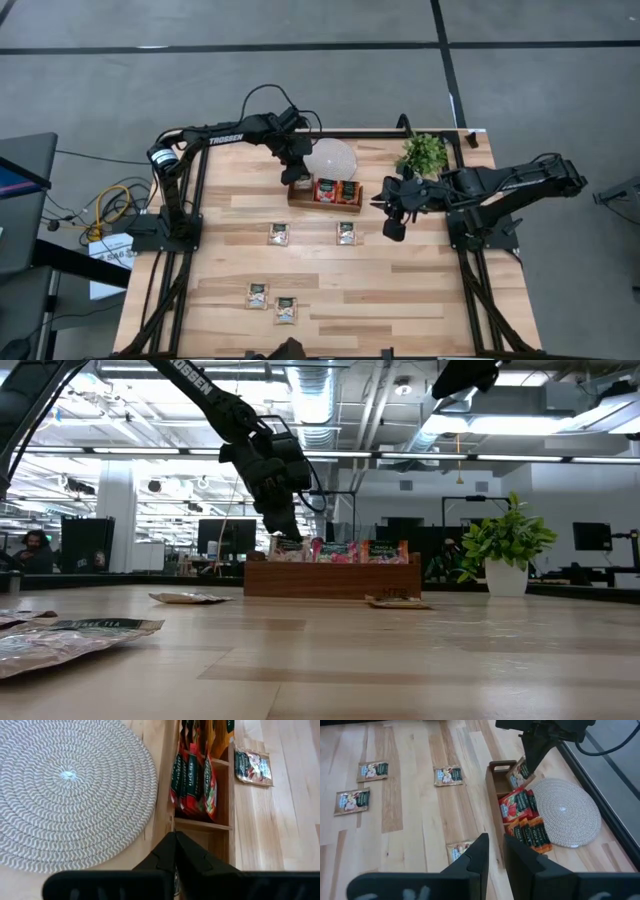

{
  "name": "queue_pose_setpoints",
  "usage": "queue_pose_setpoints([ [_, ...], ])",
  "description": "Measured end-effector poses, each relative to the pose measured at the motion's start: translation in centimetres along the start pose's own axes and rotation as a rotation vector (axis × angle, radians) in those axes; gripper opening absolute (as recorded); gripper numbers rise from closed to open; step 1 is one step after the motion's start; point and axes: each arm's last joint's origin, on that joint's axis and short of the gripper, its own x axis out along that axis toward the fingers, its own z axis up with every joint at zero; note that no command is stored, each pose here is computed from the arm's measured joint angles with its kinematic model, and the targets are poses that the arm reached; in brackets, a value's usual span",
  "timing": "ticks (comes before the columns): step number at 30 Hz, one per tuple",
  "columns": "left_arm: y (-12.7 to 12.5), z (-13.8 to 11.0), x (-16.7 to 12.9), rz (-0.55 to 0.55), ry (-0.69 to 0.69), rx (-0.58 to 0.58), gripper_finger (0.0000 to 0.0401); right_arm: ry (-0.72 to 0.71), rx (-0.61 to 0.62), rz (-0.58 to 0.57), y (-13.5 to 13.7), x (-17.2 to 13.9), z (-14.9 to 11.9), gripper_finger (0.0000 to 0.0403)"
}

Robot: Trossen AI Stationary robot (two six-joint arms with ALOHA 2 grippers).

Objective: Pick & Place Tea
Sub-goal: Put the brown tea bag into the left compartment of the wooden organizer

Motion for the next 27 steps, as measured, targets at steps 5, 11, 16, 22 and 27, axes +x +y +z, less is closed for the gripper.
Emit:
queue_pose_setpoints([
  [5, 0.0, 0.0, 0.0, -0.001, 0.002, -0.001, 0.0019, 0.001, -0.001, 0.0, -0.1, 0.0, 0.0, 0.0049],
  [11, -0.1, -0.1, 0.0, -0.005, 0.011, 0.007, 0.0057, 0.001, -0.001, 0.0, -0.1, 0.0, 0.0, 0.0049],
  [16, 0.0, -0.1, 0.0, 0.026, 0.025, 0.033, 0.0084, 0.001, -0.001, 0.0, -0.1, 0.0, 0.0, 0.0049],
  [22, 0.3, 0.4, -0.9, 0.194, 0.082, 0.023, 0.0098, 0.001, -0.006, 0.0, -0.1, 0.0, 0.0, 0.0049],
  [27, -1.0, 2.3, -4.3, 0.221, 0.115, -0.107, 0.0099, 0.001, -0.01, -0.001, -0.1, 0.0, 0.0, 0.0049],
])
